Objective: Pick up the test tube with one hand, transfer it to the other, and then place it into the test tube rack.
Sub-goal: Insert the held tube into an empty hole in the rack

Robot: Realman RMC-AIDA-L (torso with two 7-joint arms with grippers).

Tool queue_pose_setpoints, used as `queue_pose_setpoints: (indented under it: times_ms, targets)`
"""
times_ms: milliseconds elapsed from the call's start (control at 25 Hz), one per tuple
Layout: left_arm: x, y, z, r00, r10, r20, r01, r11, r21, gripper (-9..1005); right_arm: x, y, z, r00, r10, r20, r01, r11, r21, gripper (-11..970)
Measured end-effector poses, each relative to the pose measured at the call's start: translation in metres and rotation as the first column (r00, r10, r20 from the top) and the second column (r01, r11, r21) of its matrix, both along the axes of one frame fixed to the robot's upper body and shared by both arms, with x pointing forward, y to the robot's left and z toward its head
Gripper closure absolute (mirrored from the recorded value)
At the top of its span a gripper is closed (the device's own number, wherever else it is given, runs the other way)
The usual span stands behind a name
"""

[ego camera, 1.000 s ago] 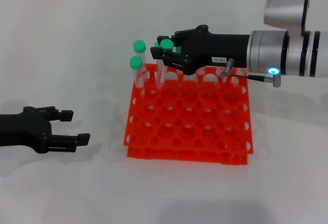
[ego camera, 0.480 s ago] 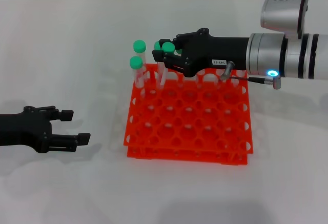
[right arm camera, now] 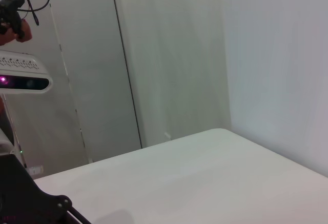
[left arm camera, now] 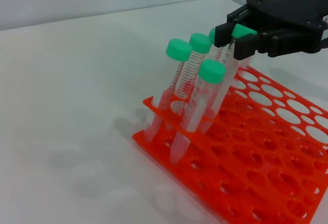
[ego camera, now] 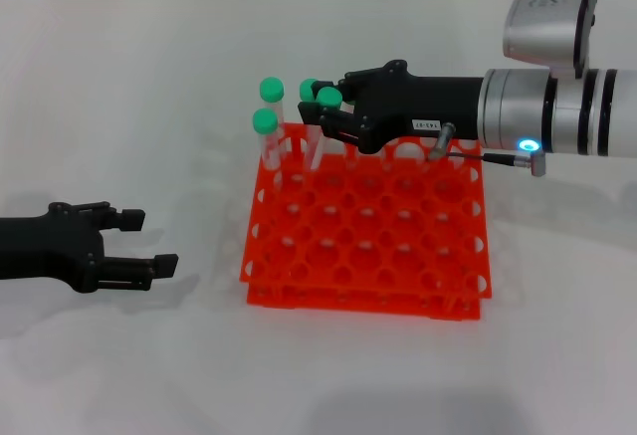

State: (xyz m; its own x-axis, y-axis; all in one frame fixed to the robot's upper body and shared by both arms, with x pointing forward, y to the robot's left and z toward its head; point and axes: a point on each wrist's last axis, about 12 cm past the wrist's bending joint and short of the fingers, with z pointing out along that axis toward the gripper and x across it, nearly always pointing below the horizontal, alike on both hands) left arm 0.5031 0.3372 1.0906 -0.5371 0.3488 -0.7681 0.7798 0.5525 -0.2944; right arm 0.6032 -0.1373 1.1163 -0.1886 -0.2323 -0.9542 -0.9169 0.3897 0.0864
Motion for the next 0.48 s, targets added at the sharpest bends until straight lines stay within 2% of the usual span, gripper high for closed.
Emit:
queue_pose_setpoints:
  times_ms: [480]
  targets:
    - [0.0019, -0.0012, 0.0008, 1.000, -0.004, 0.003, 0.004, 1.000, 0.000, 112, -0.0005, -0.0001, -0.0009, 1.000, 0.003, 0.004, -0.003, 1.000, -0.005, 694]
